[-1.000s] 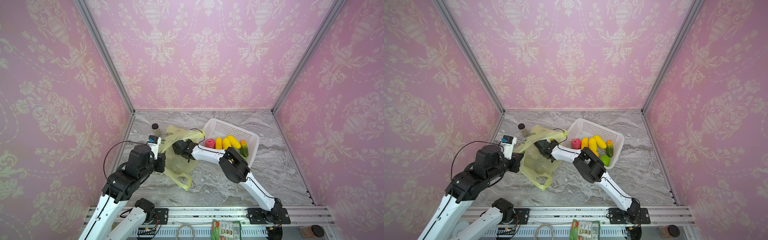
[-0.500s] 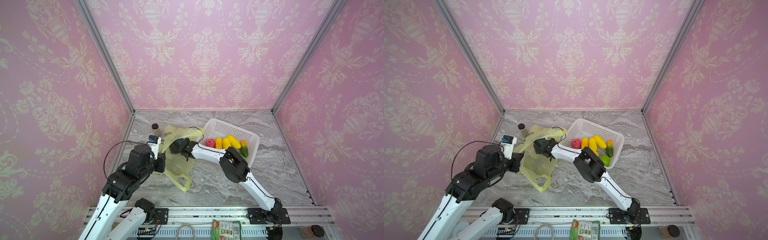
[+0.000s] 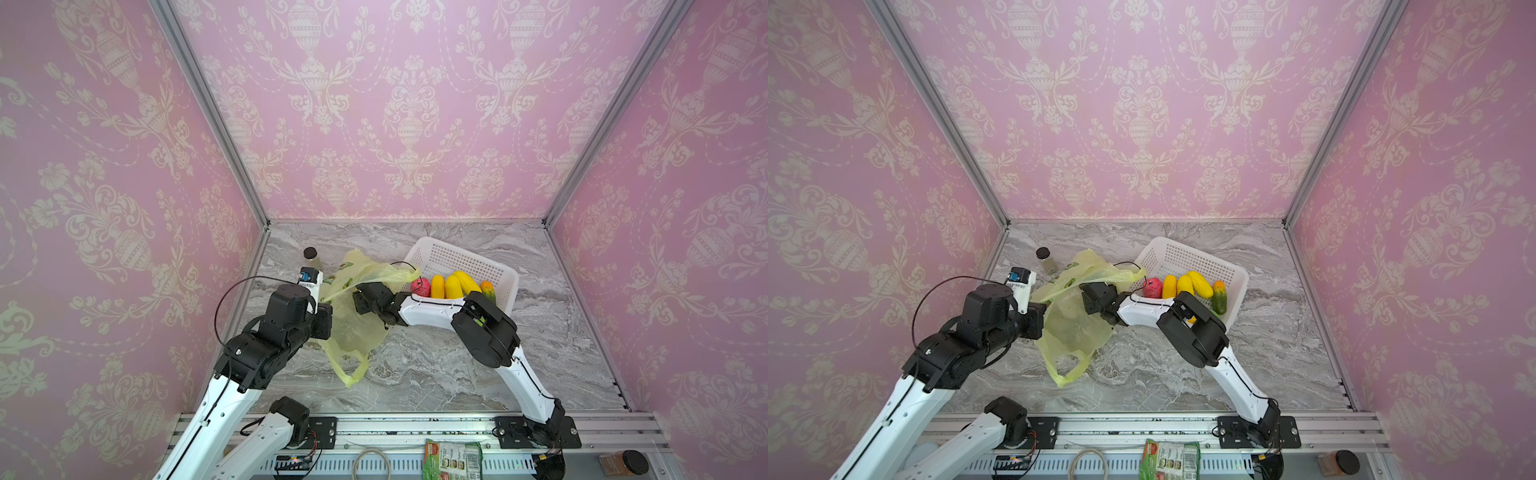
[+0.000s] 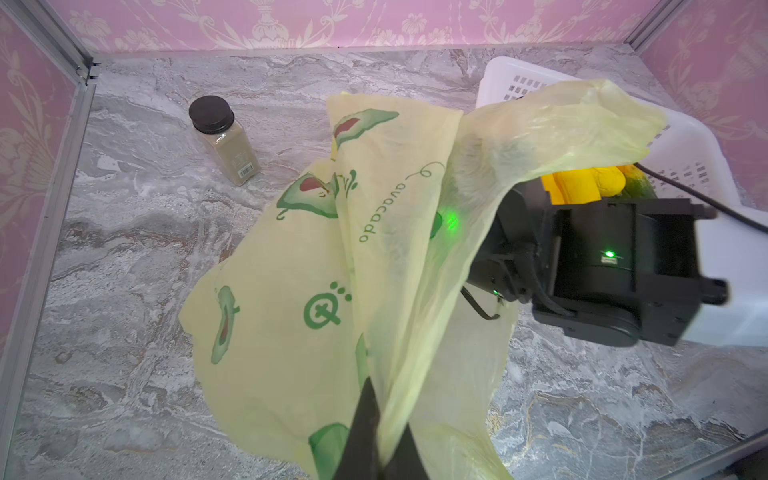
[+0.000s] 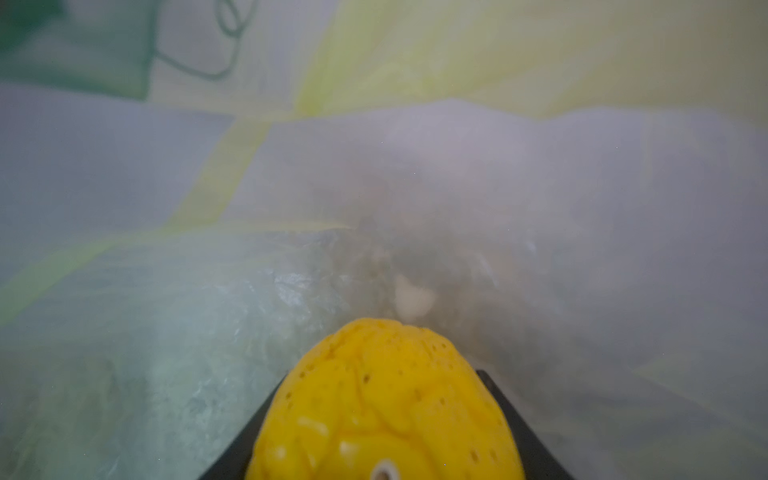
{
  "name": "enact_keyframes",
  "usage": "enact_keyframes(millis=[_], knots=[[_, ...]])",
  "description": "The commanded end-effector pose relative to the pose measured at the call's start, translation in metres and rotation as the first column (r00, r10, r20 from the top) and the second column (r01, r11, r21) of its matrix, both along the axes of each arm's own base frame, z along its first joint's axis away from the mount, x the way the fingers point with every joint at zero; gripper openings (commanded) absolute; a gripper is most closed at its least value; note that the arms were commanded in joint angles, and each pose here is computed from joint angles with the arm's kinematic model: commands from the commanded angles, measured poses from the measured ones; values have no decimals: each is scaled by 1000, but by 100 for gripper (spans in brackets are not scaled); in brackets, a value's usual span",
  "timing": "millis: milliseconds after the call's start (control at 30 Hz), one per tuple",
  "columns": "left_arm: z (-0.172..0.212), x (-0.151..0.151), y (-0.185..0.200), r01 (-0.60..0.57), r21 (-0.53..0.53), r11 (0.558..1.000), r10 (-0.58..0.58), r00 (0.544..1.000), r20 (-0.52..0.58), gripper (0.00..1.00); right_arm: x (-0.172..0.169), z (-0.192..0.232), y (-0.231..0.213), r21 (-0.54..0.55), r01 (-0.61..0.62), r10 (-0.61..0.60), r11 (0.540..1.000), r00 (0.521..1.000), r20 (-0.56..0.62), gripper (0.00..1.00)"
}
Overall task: Untie the knot of the plastic bag and take out the fruit
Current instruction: 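Lift the small yellow fruit out of the bag toward the basket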
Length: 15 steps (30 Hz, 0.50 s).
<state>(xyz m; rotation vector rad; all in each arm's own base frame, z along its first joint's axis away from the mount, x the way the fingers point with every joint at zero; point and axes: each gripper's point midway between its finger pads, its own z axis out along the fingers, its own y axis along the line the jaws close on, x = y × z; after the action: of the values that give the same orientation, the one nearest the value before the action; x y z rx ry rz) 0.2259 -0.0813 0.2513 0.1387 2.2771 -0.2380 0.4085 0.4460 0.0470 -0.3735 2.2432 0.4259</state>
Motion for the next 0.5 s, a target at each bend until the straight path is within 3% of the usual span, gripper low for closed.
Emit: enact_keyframes(millis=[0,133,267,467], knots=[[-10,2,14,-65,55,996,67,997,-30,0,-11,34,2,135,-55,49,989,998,47,37],[-10,3,18,-86,62,994,88,996,-30,0,-35,60,4,242,-158,137,957,985,100,35],[-10,3,21,-97,67,993,99,995,-26,0,-60,92,13,338,-297,246,893,951,185,35],[-11,4,21,-101,70,992,104,994,-29,0,-101,103,15,354,-450,365,820,887,281,37]])
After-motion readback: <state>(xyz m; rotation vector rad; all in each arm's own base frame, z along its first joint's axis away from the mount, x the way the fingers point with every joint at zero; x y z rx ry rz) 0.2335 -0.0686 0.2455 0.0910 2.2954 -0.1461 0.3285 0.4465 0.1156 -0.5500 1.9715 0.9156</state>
